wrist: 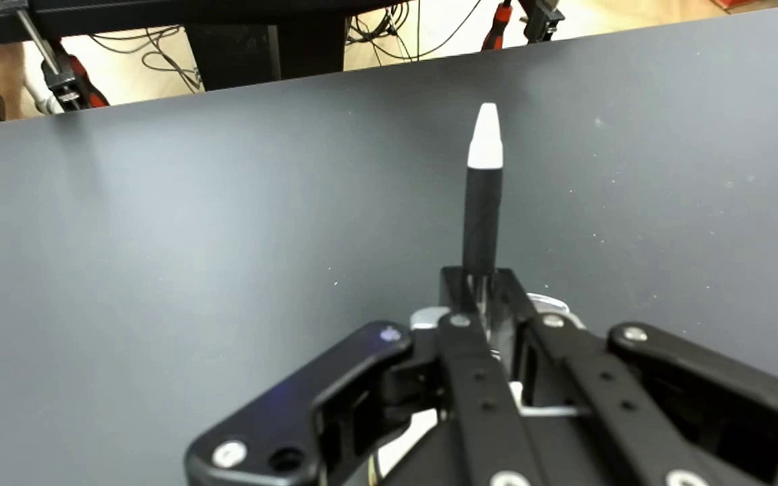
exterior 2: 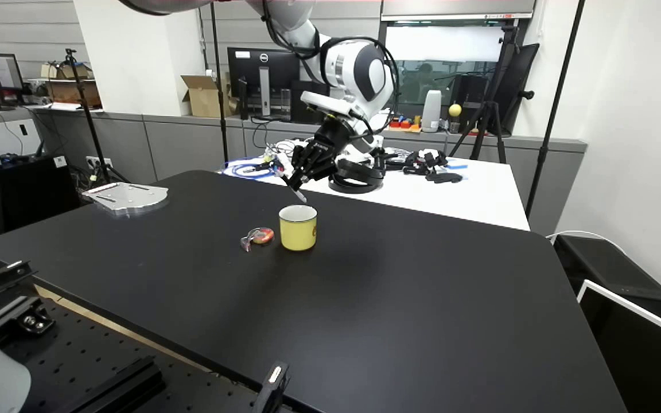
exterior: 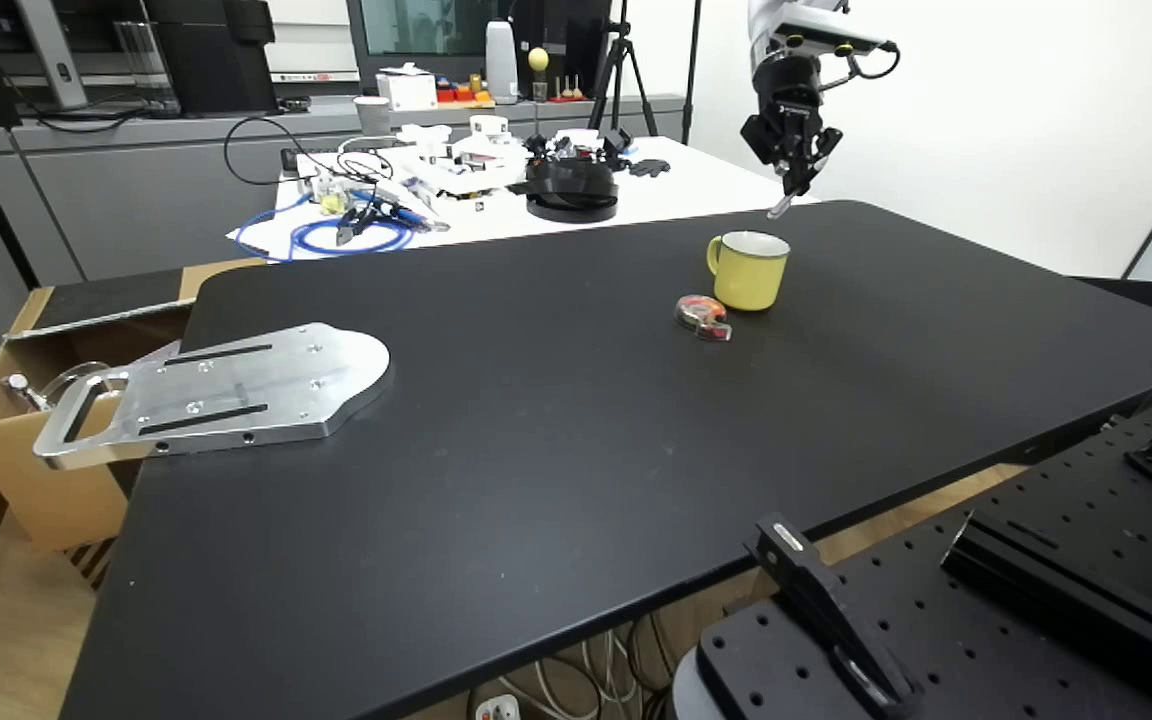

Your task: Put the pen in the mug

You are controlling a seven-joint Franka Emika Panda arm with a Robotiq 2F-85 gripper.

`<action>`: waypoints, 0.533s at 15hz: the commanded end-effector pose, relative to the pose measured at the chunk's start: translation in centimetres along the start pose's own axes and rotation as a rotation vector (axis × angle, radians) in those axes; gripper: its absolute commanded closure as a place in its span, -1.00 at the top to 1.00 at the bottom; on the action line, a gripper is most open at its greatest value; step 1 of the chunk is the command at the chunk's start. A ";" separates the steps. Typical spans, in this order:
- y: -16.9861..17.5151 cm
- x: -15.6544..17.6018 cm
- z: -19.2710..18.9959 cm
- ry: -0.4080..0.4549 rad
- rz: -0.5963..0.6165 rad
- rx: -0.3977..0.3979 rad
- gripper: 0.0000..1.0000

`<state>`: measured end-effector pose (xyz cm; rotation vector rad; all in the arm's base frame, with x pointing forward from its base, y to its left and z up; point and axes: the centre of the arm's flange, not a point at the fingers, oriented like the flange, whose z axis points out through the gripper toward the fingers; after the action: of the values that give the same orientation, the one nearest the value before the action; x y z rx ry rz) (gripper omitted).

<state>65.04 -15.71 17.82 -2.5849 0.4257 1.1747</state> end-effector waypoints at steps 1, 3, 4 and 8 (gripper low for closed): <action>-1.7 3.1 -1.5 -0.048 0.035 0.019 -0.94; -1.8 4.0 -0.6 -0.083 0.041 0.022 -0.94; -1.8 4.5 -0.1 -0.096 0.049 0.024 -0.94; -1.5 6.3 1.7 -0.077 0.091 0.023 -0.94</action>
<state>65.14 -13.87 13.27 -2.5180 0.4508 1.3006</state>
